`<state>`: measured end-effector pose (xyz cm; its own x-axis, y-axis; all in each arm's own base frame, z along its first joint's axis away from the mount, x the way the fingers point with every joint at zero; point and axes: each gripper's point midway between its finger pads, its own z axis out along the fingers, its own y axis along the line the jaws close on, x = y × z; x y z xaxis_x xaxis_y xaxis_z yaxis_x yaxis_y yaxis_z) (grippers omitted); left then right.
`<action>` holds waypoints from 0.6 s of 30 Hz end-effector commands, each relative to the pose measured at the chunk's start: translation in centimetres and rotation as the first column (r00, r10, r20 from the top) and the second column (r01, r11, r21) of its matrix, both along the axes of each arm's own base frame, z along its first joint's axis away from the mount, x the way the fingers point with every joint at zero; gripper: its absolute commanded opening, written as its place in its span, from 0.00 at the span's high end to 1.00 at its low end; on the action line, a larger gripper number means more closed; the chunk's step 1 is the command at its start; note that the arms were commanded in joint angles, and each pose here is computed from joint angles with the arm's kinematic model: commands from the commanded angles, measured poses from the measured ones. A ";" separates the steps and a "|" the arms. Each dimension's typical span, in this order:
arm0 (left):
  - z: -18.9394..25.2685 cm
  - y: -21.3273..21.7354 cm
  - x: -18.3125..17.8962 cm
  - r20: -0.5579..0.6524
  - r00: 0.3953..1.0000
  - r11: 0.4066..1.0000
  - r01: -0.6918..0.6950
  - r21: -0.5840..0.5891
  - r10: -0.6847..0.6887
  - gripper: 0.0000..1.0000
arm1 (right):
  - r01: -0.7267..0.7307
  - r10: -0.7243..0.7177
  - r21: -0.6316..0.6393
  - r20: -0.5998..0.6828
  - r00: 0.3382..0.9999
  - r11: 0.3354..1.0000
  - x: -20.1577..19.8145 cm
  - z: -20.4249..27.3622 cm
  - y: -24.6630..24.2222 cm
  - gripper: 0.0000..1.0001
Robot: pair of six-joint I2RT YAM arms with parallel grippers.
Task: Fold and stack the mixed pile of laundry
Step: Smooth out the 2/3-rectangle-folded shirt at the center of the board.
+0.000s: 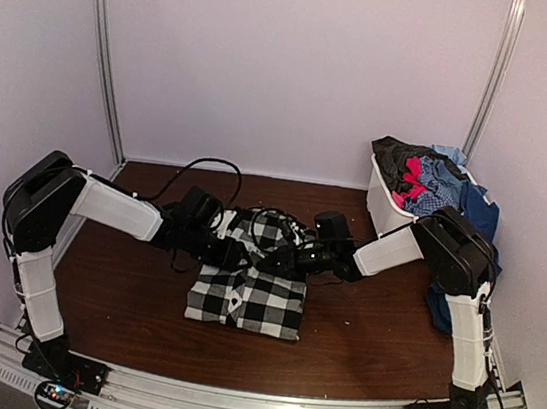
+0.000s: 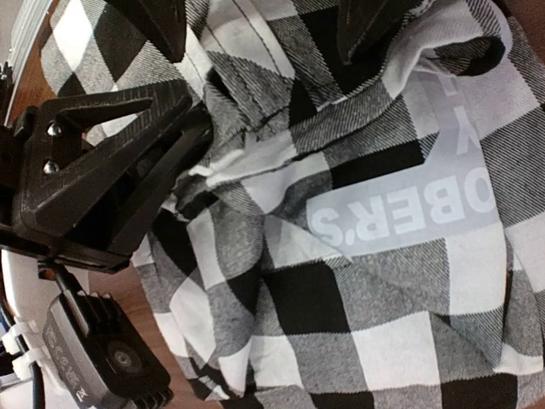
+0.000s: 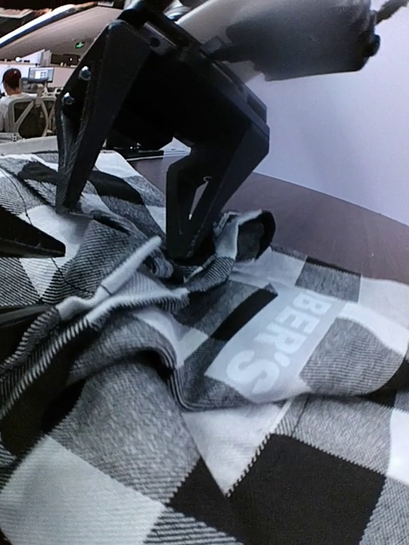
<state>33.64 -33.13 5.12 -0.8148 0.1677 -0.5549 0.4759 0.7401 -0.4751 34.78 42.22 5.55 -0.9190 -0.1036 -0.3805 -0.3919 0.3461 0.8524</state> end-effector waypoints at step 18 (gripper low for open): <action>3.9 -0.1 0.9 0.118 0.992 0.998 -0.032 -0.055 0.038 0.78 | 0.064 -0.065 -0.031 -0.037 0.997 0.997 2.2 -1.8 0.2 0.82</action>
<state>33.99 -32.40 5.37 -0.8106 0.1458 -0.5671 0.4503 0.7743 -0.4446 35.89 42.71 4.42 -0.9361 -0.0765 -0.3434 -0.3467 0.3660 0.8636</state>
